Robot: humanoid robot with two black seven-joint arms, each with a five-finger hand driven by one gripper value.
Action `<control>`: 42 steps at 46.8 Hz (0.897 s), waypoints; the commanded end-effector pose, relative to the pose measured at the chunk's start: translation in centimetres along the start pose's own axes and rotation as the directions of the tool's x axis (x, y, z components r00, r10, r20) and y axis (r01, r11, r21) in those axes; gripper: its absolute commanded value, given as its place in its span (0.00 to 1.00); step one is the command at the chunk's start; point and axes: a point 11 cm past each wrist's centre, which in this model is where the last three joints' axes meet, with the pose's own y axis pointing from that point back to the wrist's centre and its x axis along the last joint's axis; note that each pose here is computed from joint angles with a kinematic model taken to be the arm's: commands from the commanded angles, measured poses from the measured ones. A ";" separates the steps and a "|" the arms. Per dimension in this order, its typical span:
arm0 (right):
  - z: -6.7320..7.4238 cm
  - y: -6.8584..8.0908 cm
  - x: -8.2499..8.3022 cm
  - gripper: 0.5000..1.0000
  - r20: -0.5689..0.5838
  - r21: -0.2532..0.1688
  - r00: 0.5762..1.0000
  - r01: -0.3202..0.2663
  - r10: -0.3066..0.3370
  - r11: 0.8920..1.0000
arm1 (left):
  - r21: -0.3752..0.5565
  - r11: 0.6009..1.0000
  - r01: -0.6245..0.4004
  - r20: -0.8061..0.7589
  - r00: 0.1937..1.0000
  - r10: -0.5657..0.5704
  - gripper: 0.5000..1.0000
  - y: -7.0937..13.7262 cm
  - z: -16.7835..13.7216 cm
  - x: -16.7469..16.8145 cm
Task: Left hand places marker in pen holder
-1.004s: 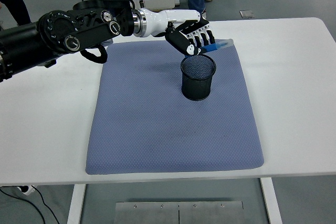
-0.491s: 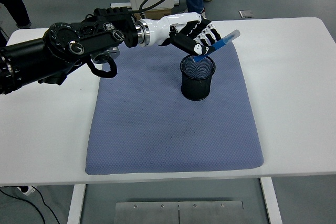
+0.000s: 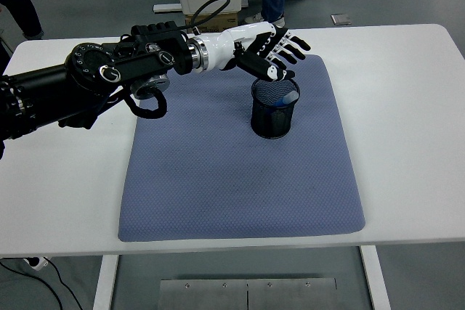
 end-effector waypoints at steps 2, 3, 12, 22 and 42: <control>0.0 0.0 0.0 1.00 0.000 0.000 1.000 0.000 0.000 1.000 | 0.000 1.000 -0.005 -0.003 1.000 0.005 0.68 0.1 0.0 0.2; 0.0 0.0 0.0 1.00 0.000 0.000 1.000 0.000 0.000 1.000 | 0.000 1.000 -0.005 -0.003 1.000 0.005 0.68 0.1 0.0 0.2; 0.0 0.0 0.0 1.00 0.000 0.000 1.000 0.000 0.000 1.000 | -0.027 0.998 -0.064 -0.079 0.995 0.062 1.00 0.9 0.8 2.2; 0.0 0.0 0.0 1.00 0.000 0.000 1.000 0.000 0.000 1.000 | 0.004 0.989 -0.149 -0.083 0.985 0.149 1.00 3.5 -0.5 5.7; 0.0 0.0 0.0 1.00 0.000 0.000 1.000 0.000 0.000 1.000 | 0.035 0.917 -0.398 -0.148 0.905 0.399 1.00 7.5 -8.5 7.8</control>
